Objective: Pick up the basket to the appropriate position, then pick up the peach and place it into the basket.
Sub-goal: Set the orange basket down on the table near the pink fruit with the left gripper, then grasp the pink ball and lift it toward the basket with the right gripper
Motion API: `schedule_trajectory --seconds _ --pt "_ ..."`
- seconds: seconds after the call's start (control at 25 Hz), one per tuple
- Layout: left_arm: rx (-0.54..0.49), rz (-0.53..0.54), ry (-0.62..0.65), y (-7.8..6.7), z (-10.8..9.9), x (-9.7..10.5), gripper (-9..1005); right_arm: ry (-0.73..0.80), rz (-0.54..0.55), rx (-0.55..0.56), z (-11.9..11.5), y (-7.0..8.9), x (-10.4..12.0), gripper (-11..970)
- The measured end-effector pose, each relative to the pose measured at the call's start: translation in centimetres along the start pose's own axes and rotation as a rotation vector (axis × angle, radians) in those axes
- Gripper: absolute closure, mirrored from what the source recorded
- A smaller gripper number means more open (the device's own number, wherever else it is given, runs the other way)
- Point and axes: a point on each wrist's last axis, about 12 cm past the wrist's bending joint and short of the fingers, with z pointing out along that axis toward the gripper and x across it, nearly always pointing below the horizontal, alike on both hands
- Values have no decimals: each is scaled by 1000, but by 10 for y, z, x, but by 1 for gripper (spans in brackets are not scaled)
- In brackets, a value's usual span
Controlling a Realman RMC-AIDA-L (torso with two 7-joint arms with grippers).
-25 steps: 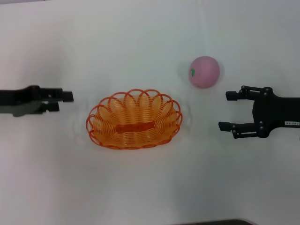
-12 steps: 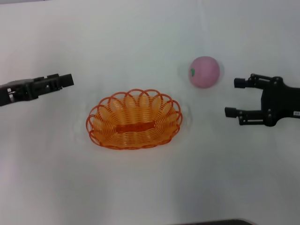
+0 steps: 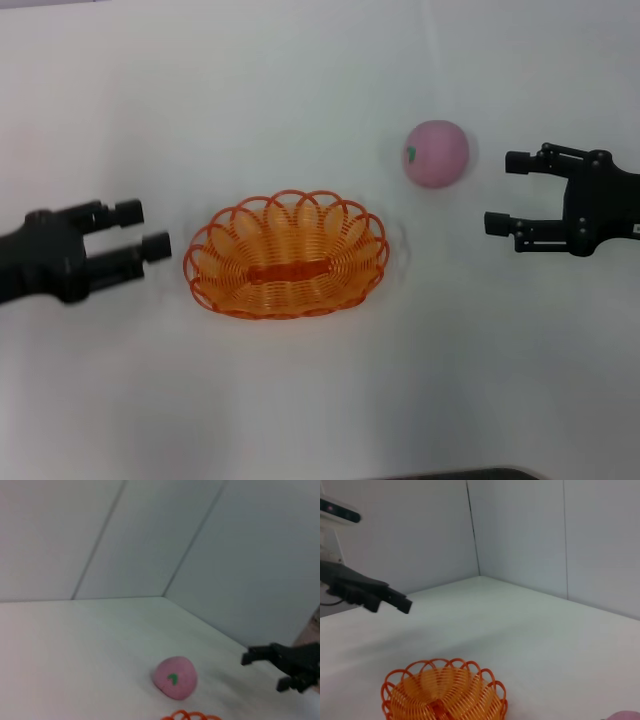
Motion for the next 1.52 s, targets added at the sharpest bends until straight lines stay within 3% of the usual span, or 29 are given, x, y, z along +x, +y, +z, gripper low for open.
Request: schedule_trajectory --seconds 0.24,0.6,1.08,1.28,1.52 --pt "37 148 4 -15 -10 23 322 32 -7 -42 6 2 0 54" --pt "55 178 125 -17 -10 40 322 103 -35 -88 17 5 4 54" --pt "40 235 118 -17 -11 44 321 144 -32 -100 22 12 14 56" --pt "42 233 92 -18 -13 45 321 143 92 -92 15 6 9 59" --pt "16 283 27 -21 -17 50 322 201 375 -115 6 -12 -15 62"
